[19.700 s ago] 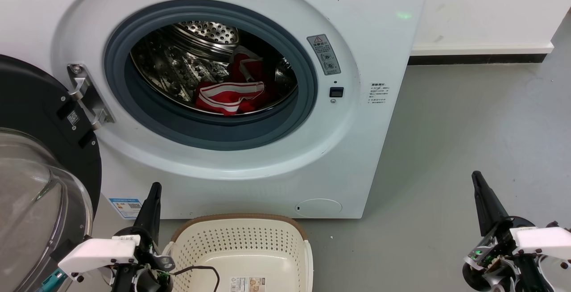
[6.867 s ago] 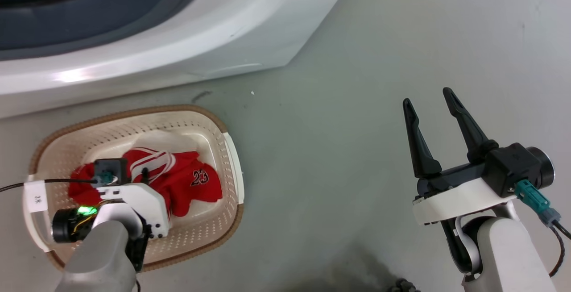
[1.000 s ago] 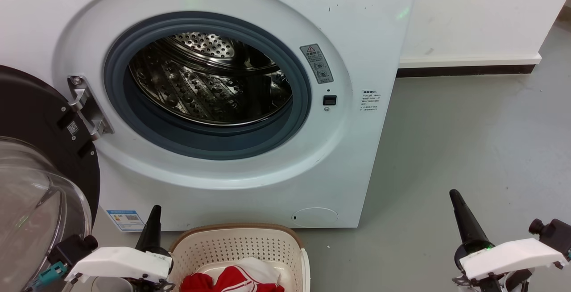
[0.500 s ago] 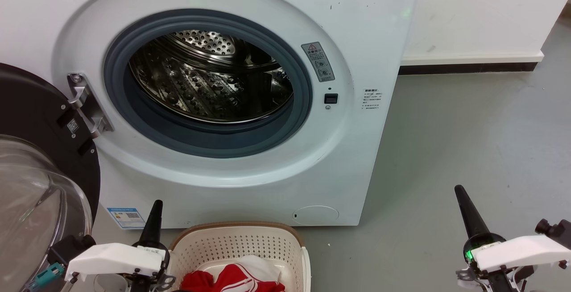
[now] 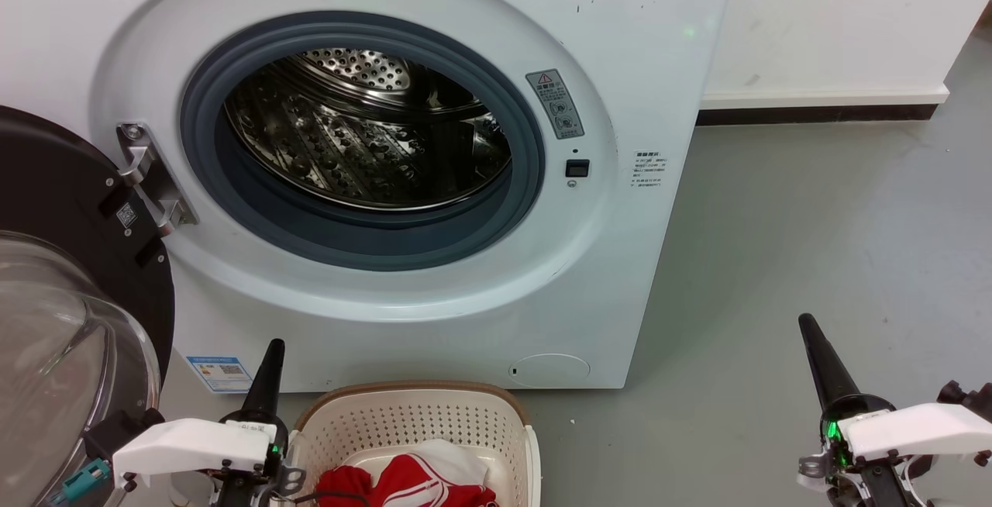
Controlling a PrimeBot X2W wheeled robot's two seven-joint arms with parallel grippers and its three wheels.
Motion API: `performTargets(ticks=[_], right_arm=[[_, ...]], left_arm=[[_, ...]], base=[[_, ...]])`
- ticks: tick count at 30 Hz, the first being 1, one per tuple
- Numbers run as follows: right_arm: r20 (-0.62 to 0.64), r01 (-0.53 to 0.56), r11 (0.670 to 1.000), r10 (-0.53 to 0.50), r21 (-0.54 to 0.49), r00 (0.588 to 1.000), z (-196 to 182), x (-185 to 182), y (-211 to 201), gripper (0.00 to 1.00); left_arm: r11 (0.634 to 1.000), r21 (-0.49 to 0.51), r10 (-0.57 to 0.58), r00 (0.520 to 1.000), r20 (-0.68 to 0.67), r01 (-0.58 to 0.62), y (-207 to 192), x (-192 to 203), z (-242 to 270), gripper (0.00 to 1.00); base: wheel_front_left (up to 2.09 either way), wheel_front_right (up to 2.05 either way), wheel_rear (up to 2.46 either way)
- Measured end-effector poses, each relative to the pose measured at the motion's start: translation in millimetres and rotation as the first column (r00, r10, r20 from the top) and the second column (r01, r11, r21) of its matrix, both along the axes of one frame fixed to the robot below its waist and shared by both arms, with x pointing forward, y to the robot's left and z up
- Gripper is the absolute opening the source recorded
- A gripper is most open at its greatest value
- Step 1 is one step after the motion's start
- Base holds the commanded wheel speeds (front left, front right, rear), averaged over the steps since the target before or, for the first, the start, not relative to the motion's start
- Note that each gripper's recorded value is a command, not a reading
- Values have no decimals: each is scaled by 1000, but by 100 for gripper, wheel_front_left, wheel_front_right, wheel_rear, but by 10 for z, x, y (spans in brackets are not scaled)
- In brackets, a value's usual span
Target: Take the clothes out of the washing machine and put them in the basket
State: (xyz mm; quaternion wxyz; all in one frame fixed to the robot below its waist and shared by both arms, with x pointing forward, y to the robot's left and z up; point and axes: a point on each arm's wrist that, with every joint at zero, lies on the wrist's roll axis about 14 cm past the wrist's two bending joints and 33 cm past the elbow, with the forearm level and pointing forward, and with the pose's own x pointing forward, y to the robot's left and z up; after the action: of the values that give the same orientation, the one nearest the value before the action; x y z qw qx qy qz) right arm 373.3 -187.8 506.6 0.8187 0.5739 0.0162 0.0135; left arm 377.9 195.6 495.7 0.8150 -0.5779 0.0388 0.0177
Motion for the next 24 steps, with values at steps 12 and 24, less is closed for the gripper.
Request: performTargets(ticks=[12, 24], right_arm=[[-6, 14, 994, -14, 109, 1000, -9, 39, -42, 0], [-9, 29, 978, -28, 207, 1000, -14, 83, -81, 0]], left_arm=[[994, -106, 11, 1000, 18, -9, 14, 29, 22, 0], [979, -204, 22, 999, 39, -14, 23, 62, 56, 0]], base=[[0, 0, 0], [0, 0, 0]])
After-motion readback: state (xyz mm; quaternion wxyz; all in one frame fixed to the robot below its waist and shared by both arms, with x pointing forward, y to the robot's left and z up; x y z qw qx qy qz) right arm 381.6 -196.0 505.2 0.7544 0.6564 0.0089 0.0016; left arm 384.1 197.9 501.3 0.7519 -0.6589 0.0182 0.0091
